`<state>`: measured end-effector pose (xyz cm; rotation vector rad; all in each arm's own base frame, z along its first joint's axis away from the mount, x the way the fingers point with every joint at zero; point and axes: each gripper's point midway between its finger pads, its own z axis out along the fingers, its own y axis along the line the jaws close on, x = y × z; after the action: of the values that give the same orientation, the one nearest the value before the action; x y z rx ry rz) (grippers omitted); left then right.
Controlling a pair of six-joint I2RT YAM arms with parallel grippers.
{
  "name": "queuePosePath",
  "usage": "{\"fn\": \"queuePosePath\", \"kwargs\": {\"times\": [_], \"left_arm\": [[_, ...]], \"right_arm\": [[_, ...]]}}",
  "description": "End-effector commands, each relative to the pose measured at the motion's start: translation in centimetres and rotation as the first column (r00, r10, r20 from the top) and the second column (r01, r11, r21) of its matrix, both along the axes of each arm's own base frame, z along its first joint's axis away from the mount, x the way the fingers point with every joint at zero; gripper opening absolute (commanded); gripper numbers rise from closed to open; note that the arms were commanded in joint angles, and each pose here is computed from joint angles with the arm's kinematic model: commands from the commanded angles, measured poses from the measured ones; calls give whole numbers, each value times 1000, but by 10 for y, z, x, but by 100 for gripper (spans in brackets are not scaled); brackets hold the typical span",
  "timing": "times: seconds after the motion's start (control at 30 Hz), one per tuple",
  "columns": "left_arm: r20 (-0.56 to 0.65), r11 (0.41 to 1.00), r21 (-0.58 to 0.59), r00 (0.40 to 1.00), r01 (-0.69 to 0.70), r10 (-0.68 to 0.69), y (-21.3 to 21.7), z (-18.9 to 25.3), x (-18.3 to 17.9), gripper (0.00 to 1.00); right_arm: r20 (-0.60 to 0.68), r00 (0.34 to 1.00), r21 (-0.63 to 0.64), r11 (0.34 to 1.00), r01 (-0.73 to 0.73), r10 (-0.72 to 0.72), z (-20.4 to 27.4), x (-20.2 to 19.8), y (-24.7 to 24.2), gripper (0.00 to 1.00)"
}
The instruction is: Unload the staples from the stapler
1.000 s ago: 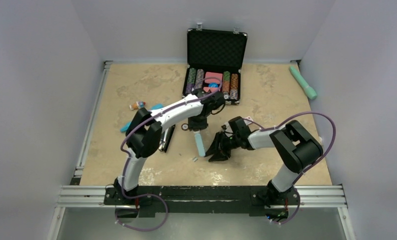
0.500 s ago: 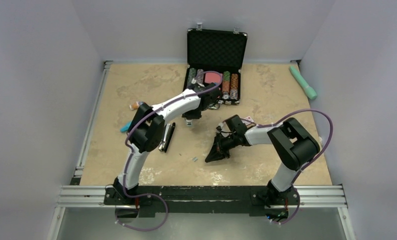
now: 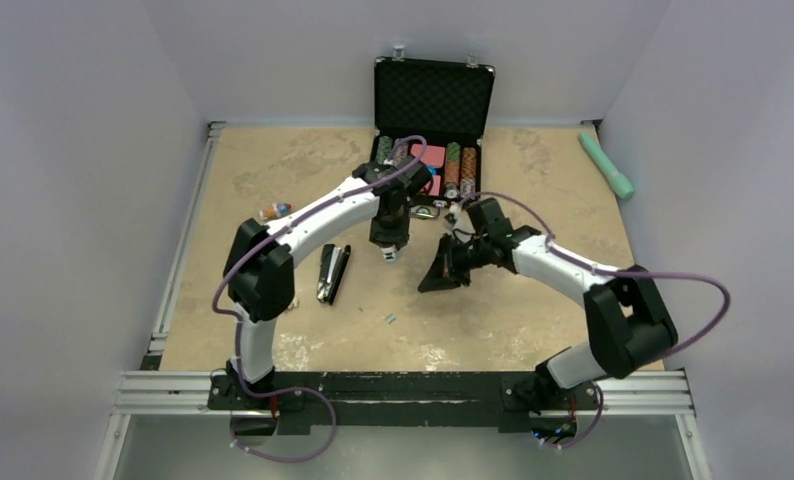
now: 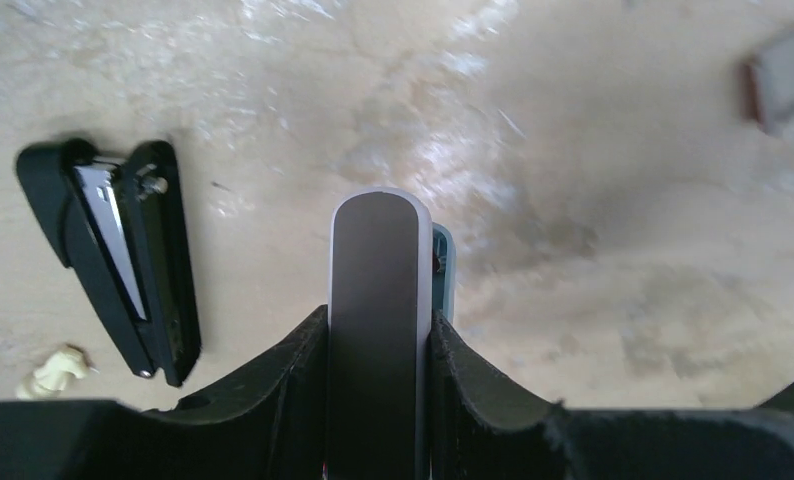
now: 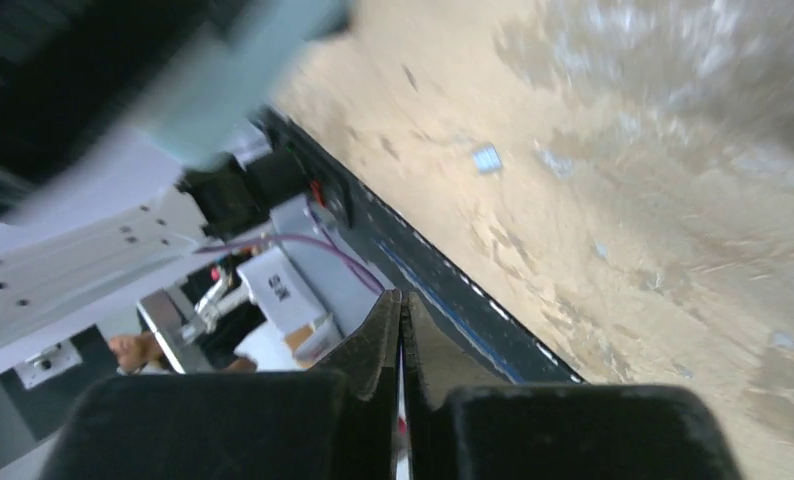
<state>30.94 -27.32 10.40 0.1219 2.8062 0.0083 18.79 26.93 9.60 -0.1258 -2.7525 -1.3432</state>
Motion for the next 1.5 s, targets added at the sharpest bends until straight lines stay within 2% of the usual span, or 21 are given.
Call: {"fn": "queuePosePath", "kwargs": {"times": [0.0,0.07,0.1,0.17,0.3,0.43,0.47,0.53,0.57,0.73,0.87,0.93,1.1,1.47], "left_arm": [[-109,975,-213,991,57,-82,-17,39,-38,0],[-167,956,-283,978,74,-125,-22,44,-52,0],[-167,946,-310,974,94,-152,-24,48,-55,0],[-109,936,-323,976,144,-187,-22,54,-55,0],[64,949,-247,981,195,-185,-5,70,-32,0],[-27,946,-219,968,238,-250,-11,71,-27,0],[-33,930,-256,959,263,-280,-19,73,-30,0],[-16,893,-341,948,295,-319,-34,80,-34,0],[11,874,-378,946,303,-324,-40,88,-35,0],[60,796,-491,925,354,-375,-53,116,-44,0],[137,739,-537,906,408,-401,-59,138,-46,0],[168,725,-543,900,424,-401,-57,148,-45,0],[264,649,-601,883,466,-389,-58,180,-49,0],[351,524,-712,883,467,-310,-70,229,-47,0]], "right_arm": [[284,958,-46,997,55,-40,47,45,-29,16],[372,928,-96,992,82,-41,62,58,-40,47],[399,916,-128,988,90,-31,65,63,-45,59],[418,908,-166,982,92,-15,66,67,-50,63],[401,916,-192,975,111,-26,57,64,-54,63],[387,920,-132,984,120,-61,56,56,-49,61],[394,915,-110,984,142,-88,58,59,-48,58],[398,909,-72,984,163,-121,62,62,-43,43],[404,906,-61,984,167,-129,63,65,-41,39],[407,903,40,990,133,-138,81,68,-27,44],[383,901,211,969,129,-203,122,65,-15,54],[395,882,247,955,165,-255,142,69,-17,56],[386,877,265,945,191,-285,152,71,-20,54],[395,869,353,923,155,-297,174,60,-16,46]]}}
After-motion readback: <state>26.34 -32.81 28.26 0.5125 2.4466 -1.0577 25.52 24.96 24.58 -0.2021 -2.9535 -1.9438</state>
